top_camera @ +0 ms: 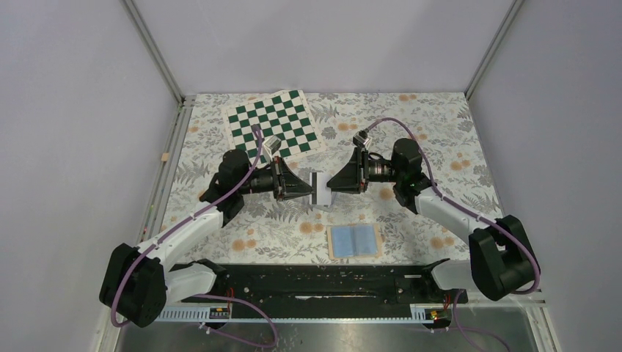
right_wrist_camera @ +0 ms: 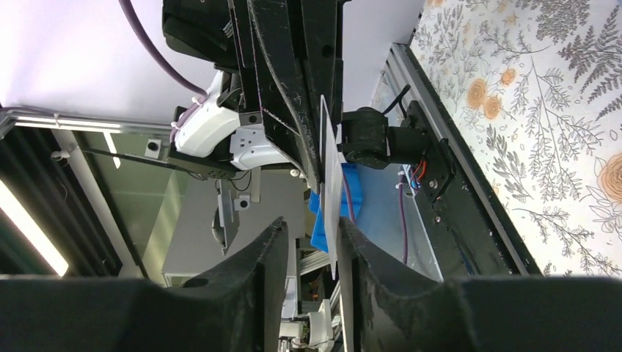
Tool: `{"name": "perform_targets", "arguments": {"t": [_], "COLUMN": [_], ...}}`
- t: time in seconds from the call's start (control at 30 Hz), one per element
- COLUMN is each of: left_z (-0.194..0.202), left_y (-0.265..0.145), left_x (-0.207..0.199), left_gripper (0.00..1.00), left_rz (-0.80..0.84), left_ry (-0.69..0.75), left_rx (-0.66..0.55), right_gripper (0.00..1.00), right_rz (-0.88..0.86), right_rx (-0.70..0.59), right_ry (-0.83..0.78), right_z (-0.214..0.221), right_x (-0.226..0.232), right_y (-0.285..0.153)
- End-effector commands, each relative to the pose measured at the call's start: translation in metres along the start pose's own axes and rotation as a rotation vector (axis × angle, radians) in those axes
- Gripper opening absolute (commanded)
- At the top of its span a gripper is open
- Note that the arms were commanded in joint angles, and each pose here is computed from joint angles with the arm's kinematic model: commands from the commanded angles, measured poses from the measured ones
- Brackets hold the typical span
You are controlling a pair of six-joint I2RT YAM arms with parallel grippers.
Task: Put the credit cards into the card holder
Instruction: Pick up the credit card from the storage box.
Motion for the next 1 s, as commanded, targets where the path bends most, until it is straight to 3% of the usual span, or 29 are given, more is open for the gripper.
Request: {"name": "perform_targets", "arguments": {"t": [0.0, 0.37, 0.87, 0.97], "left_z": [-0.002, -0.002, 0.005, 0.005], "left_y": [-0.002, -0.001, 0.003, 0.003], "left_x": [-0.015, -0.014, -0.007, -0.005], "left_gripper": [0.00, 0.00, 0.00, 0.01], "left_rz": [0.049, 0.050, 0.042, 0.038], "left_ry": [0.057, 0.050, 0.027, 0.023], "left_rx": [0.007, 0.019, 0.046, 0.046], "right_gripper": [0.35, 0.21, 0.21, 0.09], "right_rz": [-0.059, 0.032, -0.066, -0.069], "right_rx": [0.064, 0.086, 0.120, 0.131], "right_ry": [-0.016, 0.036, 0.021, 0.020], "right_z": [0.006, 0.008, 0.009, 0.011], "right_x": [0.014, -0.012, 0.001, -0.001], "right_y": [-0.002, 0.002, 0.014, 0.014]}}
Point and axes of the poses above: each gripper's point midway between its finger pads, its own y axis out along the fingers, its own x axis along the line the jaws close on, z = x × y, the point moved 2 cm from there along -y, back along the fingers, and after that the axes turned 10 degrees about y, right-handed, at the moved point
